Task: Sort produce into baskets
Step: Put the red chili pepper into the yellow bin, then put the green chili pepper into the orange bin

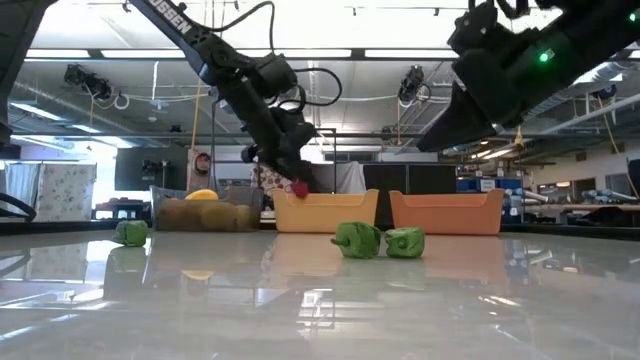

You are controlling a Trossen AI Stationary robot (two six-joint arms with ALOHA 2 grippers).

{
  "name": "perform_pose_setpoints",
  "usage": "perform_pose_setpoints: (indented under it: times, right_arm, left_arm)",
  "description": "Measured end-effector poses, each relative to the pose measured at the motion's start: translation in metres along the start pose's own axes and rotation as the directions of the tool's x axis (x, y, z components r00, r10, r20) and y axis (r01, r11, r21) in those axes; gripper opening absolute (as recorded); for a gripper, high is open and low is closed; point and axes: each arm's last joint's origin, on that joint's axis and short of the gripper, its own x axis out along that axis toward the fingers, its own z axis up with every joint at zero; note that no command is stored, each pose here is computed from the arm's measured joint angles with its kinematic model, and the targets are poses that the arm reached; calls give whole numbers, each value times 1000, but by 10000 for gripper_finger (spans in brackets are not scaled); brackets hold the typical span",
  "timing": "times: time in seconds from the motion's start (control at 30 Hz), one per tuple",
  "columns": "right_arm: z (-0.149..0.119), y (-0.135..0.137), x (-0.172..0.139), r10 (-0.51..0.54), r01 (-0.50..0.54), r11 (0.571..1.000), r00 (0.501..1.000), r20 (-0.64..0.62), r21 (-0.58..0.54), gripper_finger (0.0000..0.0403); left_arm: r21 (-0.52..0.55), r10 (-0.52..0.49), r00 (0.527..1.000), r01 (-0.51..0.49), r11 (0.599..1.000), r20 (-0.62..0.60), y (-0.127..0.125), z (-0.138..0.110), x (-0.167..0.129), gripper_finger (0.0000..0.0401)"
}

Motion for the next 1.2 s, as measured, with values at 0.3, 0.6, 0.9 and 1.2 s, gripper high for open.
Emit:
perform_pose_setpoints:
  times: [0.3,0.6,0.9,1.2]
  right_arm:
    - [-16,-4,3,94,-90,995,991,-96,44,171]
    - [-10,8,6,254,-253,967,965,-62,30,171]
    - [-27,24,26,319,-320,947,943,-92,3,171]
    - [-23,25,41,292,-295,956,952,-92,-11,172]
  left_arm:
    - [95,-44,998,40,995,45,-29,9,-49,185]
    - [266,-113,992,125,956,-58,-100,-38,-105,186]
    - [356,-222,947,296,886,-233,-146,-105,-158,186]
    - [480,-239,855,466,743,-460,-154,-189,-159,186]
